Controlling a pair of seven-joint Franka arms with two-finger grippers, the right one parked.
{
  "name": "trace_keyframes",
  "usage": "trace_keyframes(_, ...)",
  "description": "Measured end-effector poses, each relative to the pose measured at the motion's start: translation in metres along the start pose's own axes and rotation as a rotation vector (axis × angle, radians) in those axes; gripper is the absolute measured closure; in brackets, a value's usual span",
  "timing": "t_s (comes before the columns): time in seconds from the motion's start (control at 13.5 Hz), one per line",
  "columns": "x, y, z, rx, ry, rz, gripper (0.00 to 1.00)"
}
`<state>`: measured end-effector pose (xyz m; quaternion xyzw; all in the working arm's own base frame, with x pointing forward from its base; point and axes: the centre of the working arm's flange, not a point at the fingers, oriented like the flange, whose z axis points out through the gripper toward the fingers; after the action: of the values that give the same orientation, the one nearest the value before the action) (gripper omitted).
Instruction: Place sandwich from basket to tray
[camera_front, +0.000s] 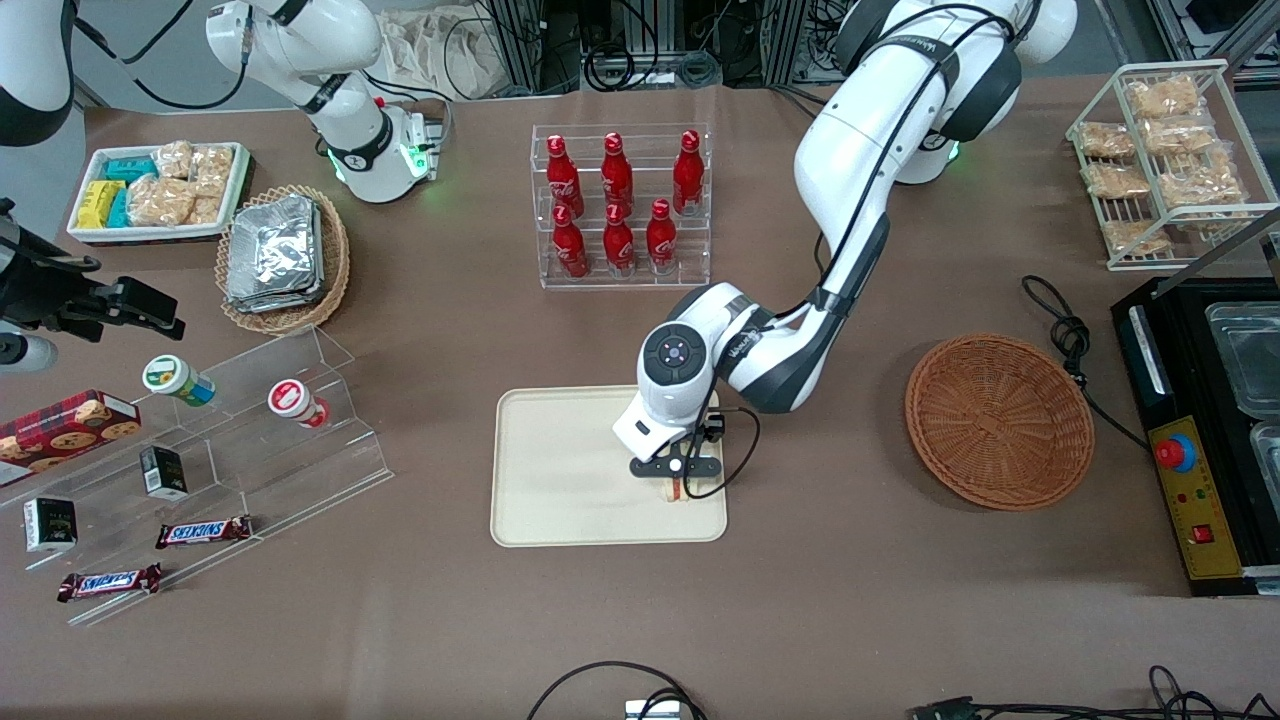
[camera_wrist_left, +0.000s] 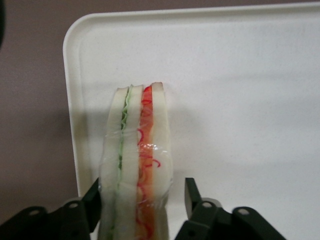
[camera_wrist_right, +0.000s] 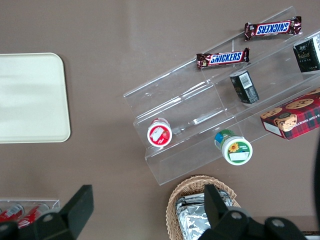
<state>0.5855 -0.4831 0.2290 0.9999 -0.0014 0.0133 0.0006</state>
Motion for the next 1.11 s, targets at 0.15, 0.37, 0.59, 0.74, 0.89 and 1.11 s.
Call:
trace_keyframes(0.15, 0.003, 0.001, -0.004, -0.008, 0.011, -0.032, 0.04)
trace_keyframes(0.37, 0.012, -0.001, -0.022, -0.017, 0.043, -0.093, 0.00)
trace_keyframes(0.59, 0.028, -0.023, -0.052, 0.037, 0.060, -0.134, 0.00)
trace_keyframes(0.74, 0.041, -0.046, -0.082, 0.076, 0.076, -0.168, 0.00)
trace_keyframes(0.89, 0.053, -0.072, -0.116, 0.109, 0.099, -0.210, 0.00)
trace_keyframes(1.11, 0.064, -0.109, -0.157, 0.159, 0.112, -0.231, 0.00)
